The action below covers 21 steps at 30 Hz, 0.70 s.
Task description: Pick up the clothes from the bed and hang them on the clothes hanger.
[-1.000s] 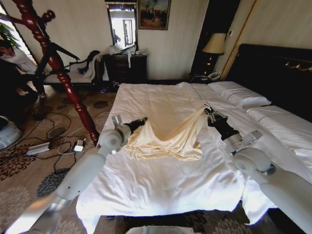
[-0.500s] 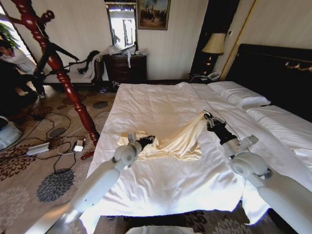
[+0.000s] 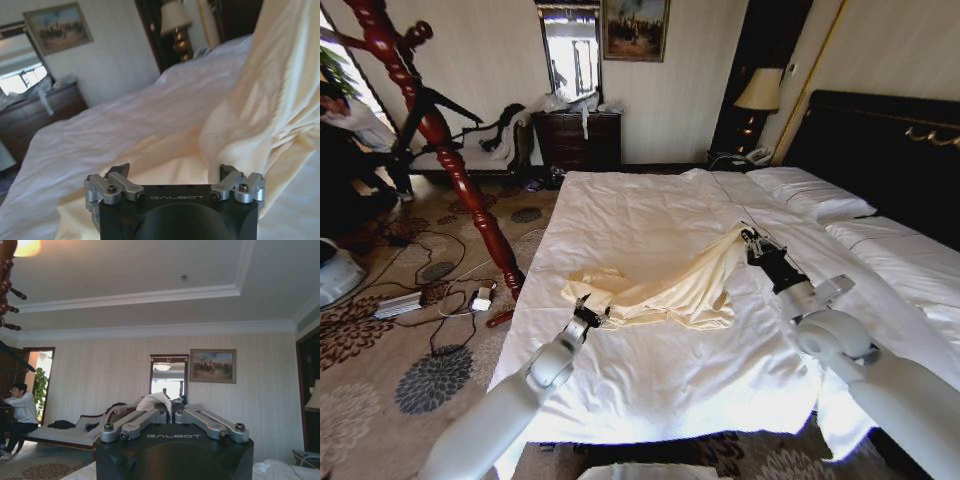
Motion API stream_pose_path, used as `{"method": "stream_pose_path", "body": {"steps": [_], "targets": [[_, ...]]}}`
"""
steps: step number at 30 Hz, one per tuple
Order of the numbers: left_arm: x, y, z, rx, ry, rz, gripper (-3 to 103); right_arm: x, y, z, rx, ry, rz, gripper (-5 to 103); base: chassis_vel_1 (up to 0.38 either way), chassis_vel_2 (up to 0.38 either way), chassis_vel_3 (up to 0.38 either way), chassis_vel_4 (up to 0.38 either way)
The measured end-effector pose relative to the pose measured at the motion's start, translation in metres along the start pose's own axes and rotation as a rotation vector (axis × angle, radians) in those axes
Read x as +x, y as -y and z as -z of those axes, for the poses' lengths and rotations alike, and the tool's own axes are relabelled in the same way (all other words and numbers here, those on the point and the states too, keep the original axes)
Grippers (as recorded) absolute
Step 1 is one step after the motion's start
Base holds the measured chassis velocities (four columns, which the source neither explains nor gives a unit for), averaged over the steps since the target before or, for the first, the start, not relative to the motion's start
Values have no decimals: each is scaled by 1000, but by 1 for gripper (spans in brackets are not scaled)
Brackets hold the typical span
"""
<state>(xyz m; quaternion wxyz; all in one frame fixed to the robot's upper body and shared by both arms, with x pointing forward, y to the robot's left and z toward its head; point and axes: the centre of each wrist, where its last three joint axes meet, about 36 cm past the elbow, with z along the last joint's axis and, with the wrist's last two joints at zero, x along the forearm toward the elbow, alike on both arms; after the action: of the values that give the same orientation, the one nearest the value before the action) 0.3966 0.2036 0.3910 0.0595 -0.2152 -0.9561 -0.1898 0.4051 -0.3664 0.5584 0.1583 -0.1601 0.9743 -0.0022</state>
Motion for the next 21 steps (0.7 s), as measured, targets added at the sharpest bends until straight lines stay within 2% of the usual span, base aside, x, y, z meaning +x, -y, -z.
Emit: {"method": "stream_pose_path", "body": {"steps": [1, 2, 3, 4, 5, 6, 7, 10, 11, 14, 15, 16, 17, 18, 20, 21], "targets": [[7, 0, 2, 47, 61, -13, 99, -4, 0, 10, 10, 10, 18, 2, 0, 0, 0, 0], [11, 0, 5, 76, 92, -19, 100, -7, 0, 16, 13, 19, 29, 2, 0, 0, 0, 0], [11, 0, 5, 76, 92, -19, 100, -7, 0, 16, 13, 19, 29, 2, 0, 0, 0, 0], [17, -2, 11, 133, 150, -29, 100, -12, 0, 27, 19, 34, 46, 2, 0, 0, 0, 0], [20, -4, 15, 166, 185, -34, 100, -16, 0, 36, 25, 46, 57, 2, 0, 0, 0, 0], [29, -8, 24, 232, 249, -35, 100, -24, 0, 52, 29, 75, 67, 2, 0, 0, 0, 0], [29, -8, 24, 232, 249, -35, 100, -24, 0, 52, 29, 75, 67, 2, 0, 0, 0, 0], [49, -16, 38, 340, 333, -23, 100, -41, 5, 83, 44, 122, 72, 2, 0, 0, 0, 0], [49, -16, 38, 340, 333, -23, 100, -41, 5, 83, 44, 122, 72, 2, 0, 0, 0, 0], [62, -26, 45, 390, 378, 3, 100, -49, 10, 100, 43, 149, 71, 2, 0, 0, 0, 0], [72, -32, 50, 445, 399, -2, 100, -52, 12, 109, 54, 165, 74, 2, 0, 0, 0, 0], [76, -33, 51, 476, 403, -12, 100, -54, 12, 113, 60, 171, 79, 2, 0, 0, 0, 0], [76, -33, 51, 476, 403, -12, 100, -54, 12, 113, 60, 171, 79, 2, 0, 0, 0, 0], [79, -35, 50, 503, 382, -22, 100, -54, 13, 117, 66, 176, 85, 2, 0, 0, 0, 0], [81, -35, 42, 512, 313, -33, 100, -55, 12, 123, 69, 185, 92, 2, 0, 0, 0, 0], [81, -35, 42, 512, 313, -33, 100, -55, 12, 123, 69, 185, 92, 2, 0, 0, 0, 0]]}}
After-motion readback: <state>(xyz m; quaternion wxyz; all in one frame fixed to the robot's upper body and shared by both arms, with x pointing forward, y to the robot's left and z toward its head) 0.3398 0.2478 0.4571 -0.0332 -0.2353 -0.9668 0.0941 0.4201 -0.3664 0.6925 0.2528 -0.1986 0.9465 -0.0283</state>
